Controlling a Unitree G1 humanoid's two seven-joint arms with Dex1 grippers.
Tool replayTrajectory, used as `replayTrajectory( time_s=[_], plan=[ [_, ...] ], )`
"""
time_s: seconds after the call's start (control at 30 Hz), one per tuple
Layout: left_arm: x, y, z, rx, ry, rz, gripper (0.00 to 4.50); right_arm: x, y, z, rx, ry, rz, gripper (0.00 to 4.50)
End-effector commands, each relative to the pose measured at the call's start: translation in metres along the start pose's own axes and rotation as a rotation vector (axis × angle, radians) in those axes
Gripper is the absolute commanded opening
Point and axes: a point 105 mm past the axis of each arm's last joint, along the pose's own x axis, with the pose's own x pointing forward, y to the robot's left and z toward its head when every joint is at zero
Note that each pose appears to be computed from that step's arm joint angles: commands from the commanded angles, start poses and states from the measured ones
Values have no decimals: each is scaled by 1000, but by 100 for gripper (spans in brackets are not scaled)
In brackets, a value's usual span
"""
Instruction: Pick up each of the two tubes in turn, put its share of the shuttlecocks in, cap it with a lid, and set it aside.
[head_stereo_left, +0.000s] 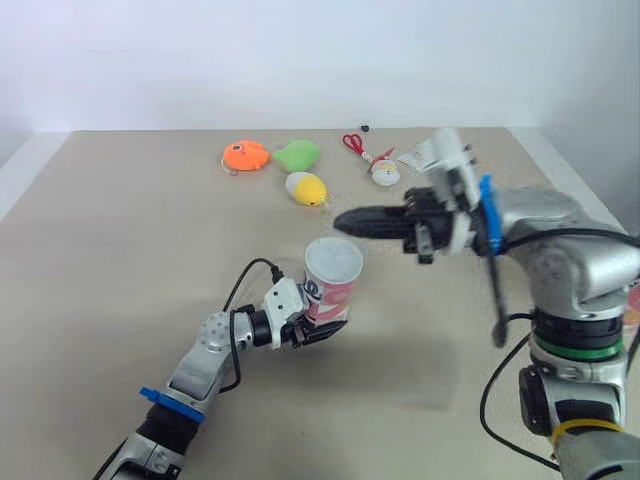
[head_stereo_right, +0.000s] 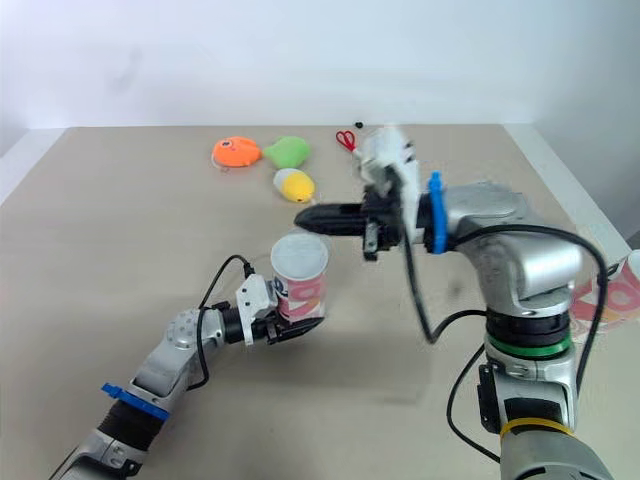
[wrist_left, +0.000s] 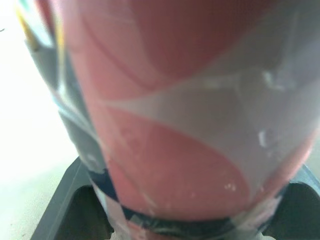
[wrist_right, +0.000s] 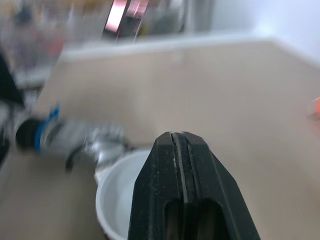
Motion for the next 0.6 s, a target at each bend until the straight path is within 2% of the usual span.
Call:
replayTrajectory(
  time_s=[0.03,0.13,0.2,0.23,0.43,0.6],
  plan=[
    [-14,-3,-21,-71,95,-8,449,-17,7,-4,26,-6,-32,196],
    [-22,-2,-17,-64,108,-20,450,-27,11,-18,64,13,-66,355],
    [-32,1,-11,-78,106,-26,450,-32,17,-32,109,34,-71,430],
    [-34,2,-8,-83,105,-27,450,-34,19,-35,124,39,-71,443],
    [-70,13,-2,-83,153,-44,450,-40,25,-76,141,120,-136,443],
    [-82,12,6,-68,177,-139,450,-23,42,-119,99,182,-126,443]
  ],
)
